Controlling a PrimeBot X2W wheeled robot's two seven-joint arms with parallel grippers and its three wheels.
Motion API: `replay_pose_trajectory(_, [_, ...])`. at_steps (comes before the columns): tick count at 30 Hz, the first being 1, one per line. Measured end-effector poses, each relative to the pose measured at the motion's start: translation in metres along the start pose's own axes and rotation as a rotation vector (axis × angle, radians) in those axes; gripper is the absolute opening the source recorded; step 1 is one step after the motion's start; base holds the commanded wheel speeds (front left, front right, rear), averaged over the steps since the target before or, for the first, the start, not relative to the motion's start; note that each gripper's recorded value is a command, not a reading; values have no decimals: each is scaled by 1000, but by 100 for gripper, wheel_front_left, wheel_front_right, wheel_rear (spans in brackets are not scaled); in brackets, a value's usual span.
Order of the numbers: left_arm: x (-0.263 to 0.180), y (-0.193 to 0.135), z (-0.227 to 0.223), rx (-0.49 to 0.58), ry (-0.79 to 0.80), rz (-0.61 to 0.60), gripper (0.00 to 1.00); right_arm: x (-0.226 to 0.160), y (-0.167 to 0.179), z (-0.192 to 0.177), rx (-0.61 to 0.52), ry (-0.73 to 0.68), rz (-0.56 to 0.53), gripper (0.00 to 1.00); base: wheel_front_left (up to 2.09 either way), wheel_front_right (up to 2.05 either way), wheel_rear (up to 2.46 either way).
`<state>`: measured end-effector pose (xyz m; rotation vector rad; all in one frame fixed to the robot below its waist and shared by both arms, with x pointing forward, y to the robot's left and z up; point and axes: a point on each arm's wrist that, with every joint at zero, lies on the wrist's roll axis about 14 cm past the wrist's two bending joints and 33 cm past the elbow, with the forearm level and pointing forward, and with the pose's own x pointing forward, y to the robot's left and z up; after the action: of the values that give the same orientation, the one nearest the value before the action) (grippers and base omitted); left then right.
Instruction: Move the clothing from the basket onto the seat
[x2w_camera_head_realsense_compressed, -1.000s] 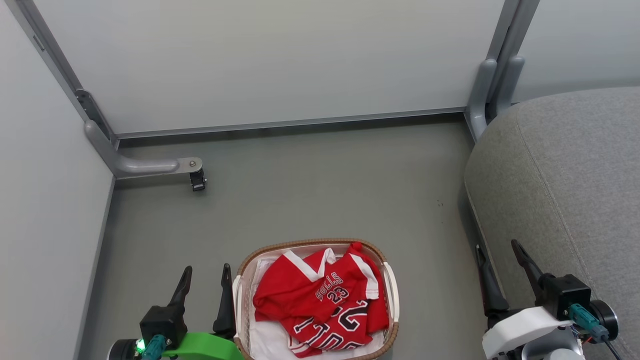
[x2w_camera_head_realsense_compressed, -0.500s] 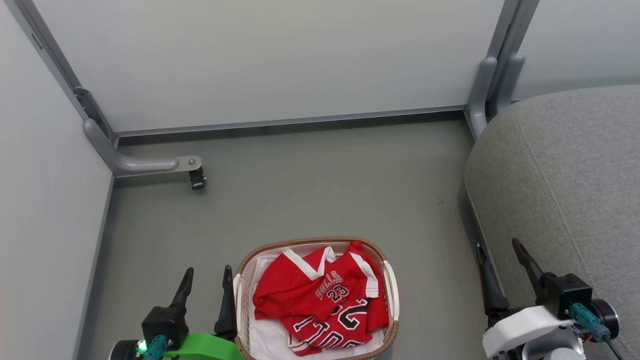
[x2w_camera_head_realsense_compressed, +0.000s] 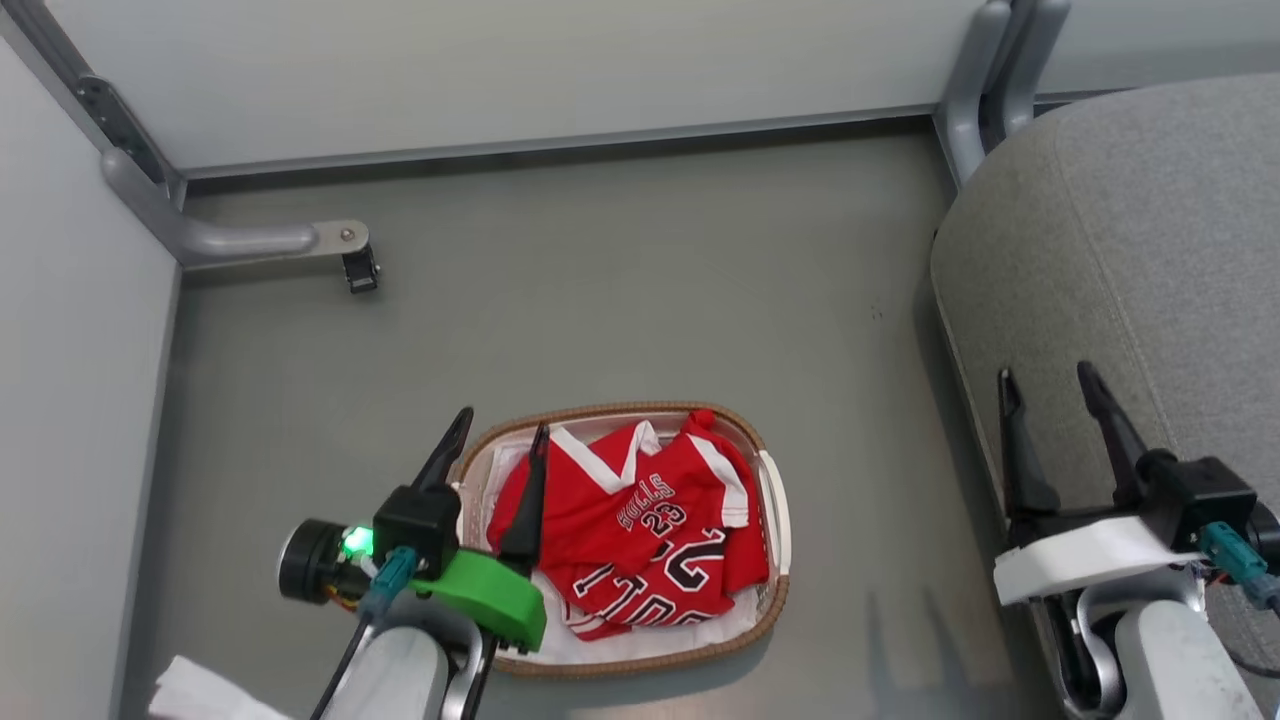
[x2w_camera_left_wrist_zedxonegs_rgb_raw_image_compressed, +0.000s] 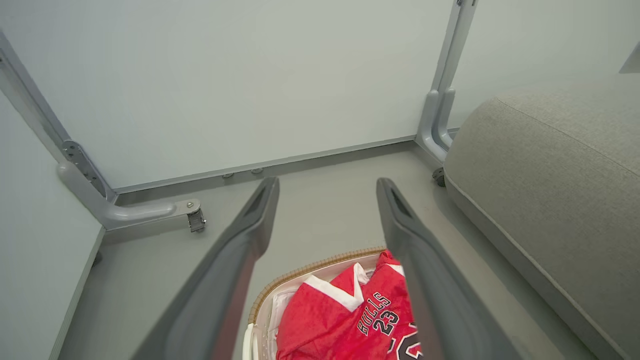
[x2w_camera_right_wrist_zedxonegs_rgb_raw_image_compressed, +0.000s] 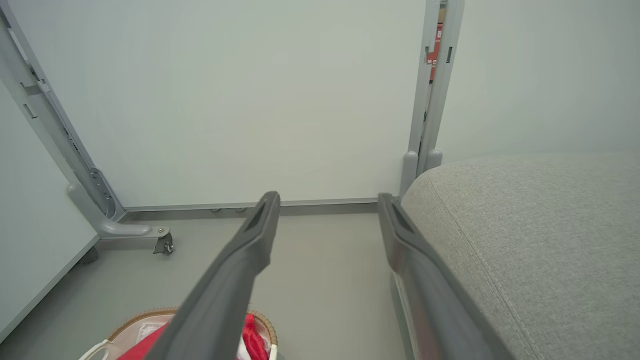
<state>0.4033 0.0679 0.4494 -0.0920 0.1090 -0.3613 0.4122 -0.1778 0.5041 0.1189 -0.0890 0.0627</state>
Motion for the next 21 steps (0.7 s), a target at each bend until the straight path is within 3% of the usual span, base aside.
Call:
replay_pose_trajectory(3, [24,-10,-8,35,26,-74,100,20,-4,6,-8,-32,-6,100,0,0,0])
replay_pose_trajectory(11, [74,-23,-84,159,241,-253,100,79,-25,24,-31,-149,-39,100,0,0,0])
replay_pose_trajectory(21, [96,-21,-204,268,551,-415,100,106,-50,-41,-25,-50,-84,100,0,0,0])
